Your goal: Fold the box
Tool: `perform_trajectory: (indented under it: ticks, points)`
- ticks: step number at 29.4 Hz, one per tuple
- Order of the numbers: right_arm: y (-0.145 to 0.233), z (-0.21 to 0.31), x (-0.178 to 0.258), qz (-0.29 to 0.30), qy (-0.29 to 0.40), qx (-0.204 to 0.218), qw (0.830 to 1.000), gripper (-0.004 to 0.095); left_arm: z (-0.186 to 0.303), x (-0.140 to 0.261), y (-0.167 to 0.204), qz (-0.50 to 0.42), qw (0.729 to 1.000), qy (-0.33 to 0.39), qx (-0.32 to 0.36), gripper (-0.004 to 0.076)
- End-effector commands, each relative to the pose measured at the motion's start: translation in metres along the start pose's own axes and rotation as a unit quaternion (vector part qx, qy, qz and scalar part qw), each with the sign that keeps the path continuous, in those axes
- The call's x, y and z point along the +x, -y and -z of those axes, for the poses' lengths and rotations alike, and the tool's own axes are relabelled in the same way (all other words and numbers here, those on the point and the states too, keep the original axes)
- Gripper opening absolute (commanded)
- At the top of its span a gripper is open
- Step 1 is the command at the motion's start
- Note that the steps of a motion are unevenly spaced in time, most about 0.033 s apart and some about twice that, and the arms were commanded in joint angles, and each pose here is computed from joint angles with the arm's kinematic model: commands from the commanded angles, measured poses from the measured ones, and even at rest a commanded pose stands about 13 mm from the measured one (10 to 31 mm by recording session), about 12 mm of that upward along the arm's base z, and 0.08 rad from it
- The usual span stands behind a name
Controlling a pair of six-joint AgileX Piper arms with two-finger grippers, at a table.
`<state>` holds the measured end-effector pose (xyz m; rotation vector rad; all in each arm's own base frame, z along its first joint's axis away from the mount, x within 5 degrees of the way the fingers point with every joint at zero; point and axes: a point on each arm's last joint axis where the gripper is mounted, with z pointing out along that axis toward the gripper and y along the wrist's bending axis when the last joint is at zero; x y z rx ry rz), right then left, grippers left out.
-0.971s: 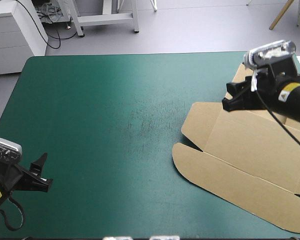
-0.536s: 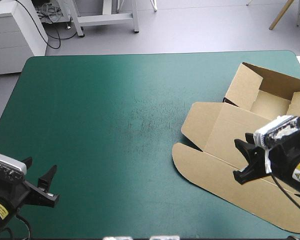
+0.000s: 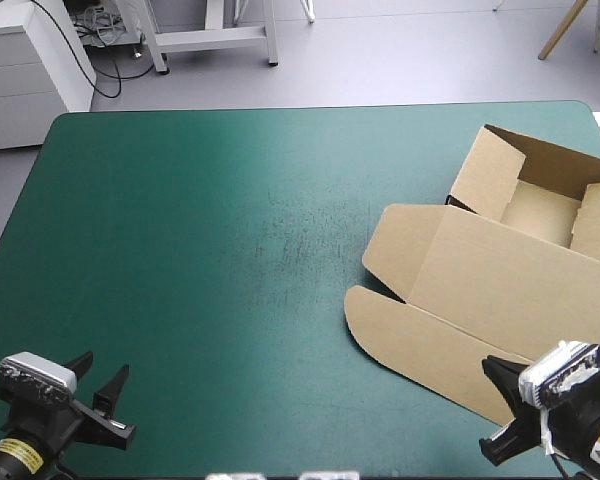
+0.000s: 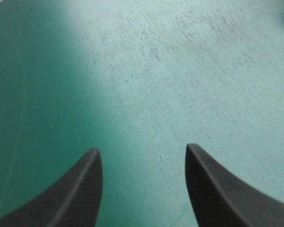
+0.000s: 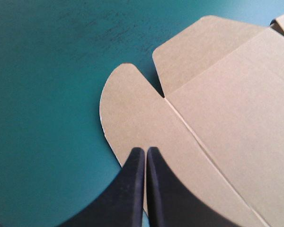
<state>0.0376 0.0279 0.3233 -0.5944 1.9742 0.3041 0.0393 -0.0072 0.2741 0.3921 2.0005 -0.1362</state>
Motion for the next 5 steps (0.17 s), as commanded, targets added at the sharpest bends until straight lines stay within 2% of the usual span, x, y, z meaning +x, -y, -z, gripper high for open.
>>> perform_trajectory:
  ticks: [1,5]
  points:
    - [-0.0005,0.0,0.005,0.002,0.042,0.005,0.999,-0.001,-0.0006,-0.0068,0.0013,0.001,0.999,0.042,0.008,0.0372]
    - [-0.0011,0.0053,0.007,0.0,0.077,0.01,0.997,-0.001,-0.0007,-0.0066,0.0014,0.001,0.999,0.044,0.009,0.0372]
